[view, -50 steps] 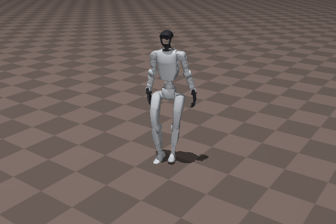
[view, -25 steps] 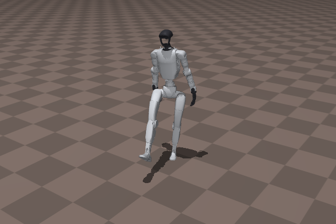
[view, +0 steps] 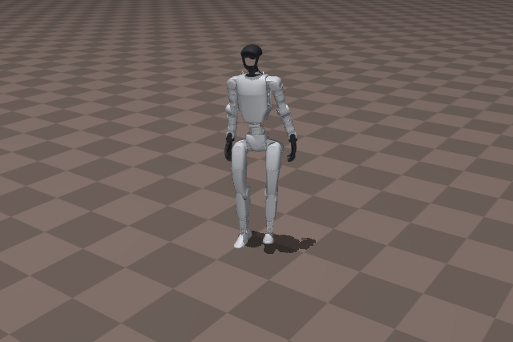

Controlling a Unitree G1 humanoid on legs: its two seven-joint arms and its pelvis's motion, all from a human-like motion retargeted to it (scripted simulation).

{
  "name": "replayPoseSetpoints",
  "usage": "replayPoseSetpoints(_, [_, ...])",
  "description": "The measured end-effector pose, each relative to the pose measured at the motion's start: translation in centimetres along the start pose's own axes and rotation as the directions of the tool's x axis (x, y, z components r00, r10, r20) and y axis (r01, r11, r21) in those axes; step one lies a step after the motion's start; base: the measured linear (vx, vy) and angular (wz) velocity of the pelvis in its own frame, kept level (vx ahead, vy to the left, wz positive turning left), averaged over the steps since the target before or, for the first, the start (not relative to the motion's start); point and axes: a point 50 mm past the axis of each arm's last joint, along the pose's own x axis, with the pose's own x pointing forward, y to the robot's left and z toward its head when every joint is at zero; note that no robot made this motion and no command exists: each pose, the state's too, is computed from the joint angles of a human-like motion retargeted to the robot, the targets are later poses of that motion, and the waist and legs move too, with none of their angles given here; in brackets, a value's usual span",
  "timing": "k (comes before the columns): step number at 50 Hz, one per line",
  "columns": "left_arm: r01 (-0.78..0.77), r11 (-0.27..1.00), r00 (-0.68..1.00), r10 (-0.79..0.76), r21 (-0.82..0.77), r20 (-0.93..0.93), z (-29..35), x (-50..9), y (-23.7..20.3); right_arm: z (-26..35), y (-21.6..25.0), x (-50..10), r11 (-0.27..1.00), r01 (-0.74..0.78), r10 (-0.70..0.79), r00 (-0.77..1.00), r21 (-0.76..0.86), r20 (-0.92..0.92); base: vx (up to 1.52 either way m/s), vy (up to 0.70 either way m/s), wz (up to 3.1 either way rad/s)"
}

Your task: In place motions

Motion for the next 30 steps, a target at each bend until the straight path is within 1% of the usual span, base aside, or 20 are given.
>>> replayPoseSetpoints(5, [0.01,0.998,1.0,-0.012,0.061,0.029,1.5,0.1,-0.4,1.3,-1.2,0.3,0.996,0.061,-0.06,0.998,-0.069,0.017,-0.1,-0.05,-0.04])
replayPoseSetpoints(8, [-0.016,0.994,0.999,0.01,0.112,0.052,2.0,0.1,0.0,1.0,-1.6,0.2,0.994,0.101,-0.102,0.995,-0.05,-0.003,0.02,-0.01,-0.07])
replayPoseSetpoints(10, [-0.031,0.992,0.998,0.024,0.126,0.054,2.0,0.0,0.2,0.7,-1.3,0.2,0.994,0.105,-0.105,0.994,-0.007,-0.025,0.03,-0.06,-0.22])
replayPoseSetpoints(14, [-0.013,0.994,0.999,0.009,0.109,0.037,1.8,0.0,0.2,0.9,-0.4,0.3,0.996,0.052,-0.051,0.998,0.07,-0.025,-0.02,-0.05,-0.12])
replayPoseSetpoints(18, [0.0,0.998,1.0,-0.002,0.065,0.029,1.5,0.1,-0.2,2.0,-0.1,0.5,1.0,0.011,-0.011,1.0,0.023,0.007,-0.01,0.0,-0.01])
replayPoseSetpoints(22, [0.002,0.998,1.0,-0.003,0.067,0.019,1.2,0.1,-0.3,2.5,0.3,0.6,0.999,-0.022,0.022,1.0,-0.033,0.01,0.0,0.0,0.0])
replayPoseSetpoints(30, [-0.003,0.996,1.0,0.004,0.088,-0.009,0.5,0.0,0.1,1.8,1.1,0.5,0.995,-0.098,0.098,0.995,0.024,-0.035,0.0,0.0,0.0])
